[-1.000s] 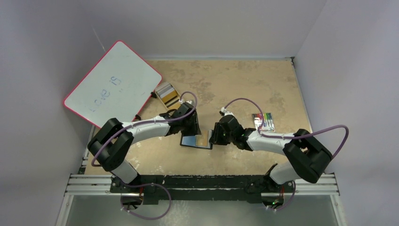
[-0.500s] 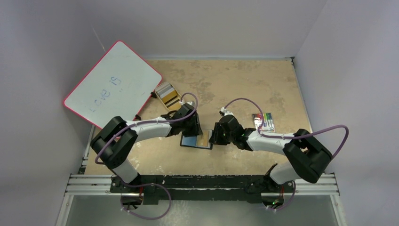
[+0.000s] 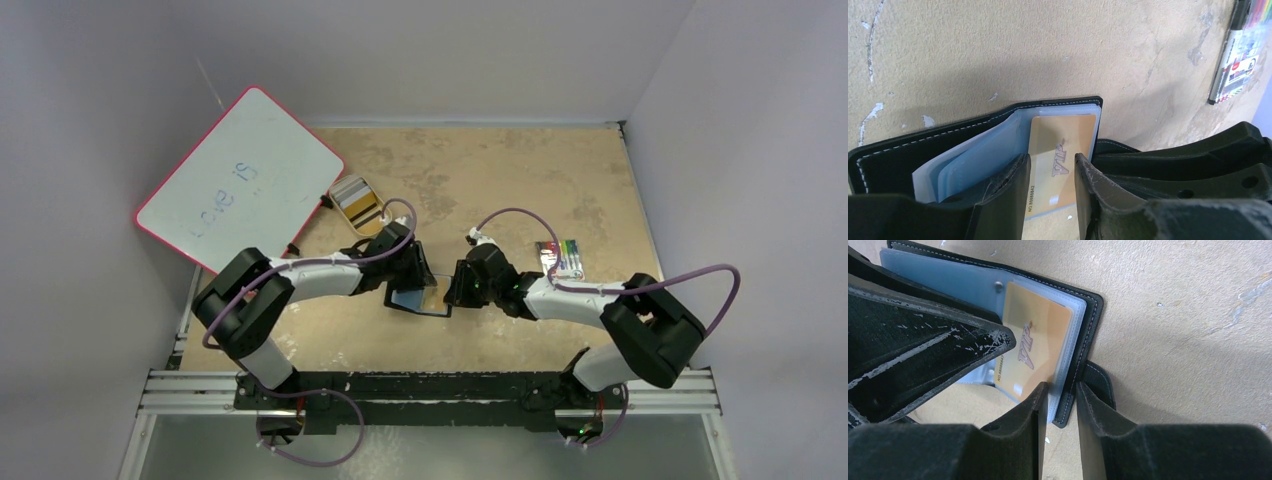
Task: Put the credit cards into the card holder
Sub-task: Insert the credit card into the card holder.
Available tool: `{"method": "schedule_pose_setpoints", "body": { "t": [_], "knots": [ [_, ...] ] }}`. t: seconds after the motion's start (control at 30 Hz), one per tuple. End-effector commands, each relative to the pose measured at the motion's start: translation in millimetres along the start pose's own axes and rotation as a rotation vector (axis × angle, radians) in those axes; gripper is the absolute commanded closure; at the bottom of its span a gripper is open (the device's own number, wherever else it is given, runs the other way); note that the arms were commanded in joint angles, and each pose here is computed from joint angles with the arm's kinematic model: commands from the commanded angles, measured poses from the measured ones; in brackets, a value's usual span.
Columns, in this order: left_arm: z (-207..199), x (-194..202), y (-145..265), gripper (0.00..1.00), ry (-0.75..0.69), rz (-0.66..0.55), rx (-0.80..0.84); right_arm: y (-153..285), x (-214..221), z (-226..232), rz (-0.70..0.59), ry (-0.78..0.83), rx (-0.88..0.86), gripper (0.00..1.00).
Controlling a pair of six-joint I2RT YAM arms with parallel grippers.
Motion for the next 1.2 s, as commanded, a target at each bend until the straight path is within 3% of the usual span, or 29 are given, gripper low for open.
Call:
{"method": "schedule_pose_setpoints", "body": {
  "t": [0.0,0.17,0.37,0.63,0.87,1.03,1.17],
  "knots": [
    [-20,2,8,0.63,0.038,0.011,0.165,-5,-2,4,-0.016,0.014,-0.022,0.70],
    [-28,-1,16,0.63,0.046,-0.010,0.224,-2,-6,7,-0.029,0.025,-0.027,0.70],
    [-38,-12,37,0.62,-0.051,-0.062,0.208,16,-15,16,-0.070,0.029,-0.063,0.64],
    [-30,-42,64,0.61,-0.211,-0.143,-0.023,48,-33,32,-0.165,0.039,-0.125,0.50],
    [-1,-114,96,0.60,-0.435,-0.255,-0.358,84,-50,46,-0.264,0.072,-0.184,0.32],
    [21,-150,103,0.58,-0.607,-0.238,-0.546,107,-64,55,-0.349,0.103,-0.208,0.26],
    [33,-177,101,0.55,-0.700,-0.196,-0.580,113,-68,57,-0.363,0.121,-0.199,0.25]
  ]
}}
Point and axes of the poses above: each gripper's point midway between its finger pads, its own y axis back along the fingers, its own z axis along the line the jaws close on, x = y × z, the point moved 10 cm from there along y, back along the fingers
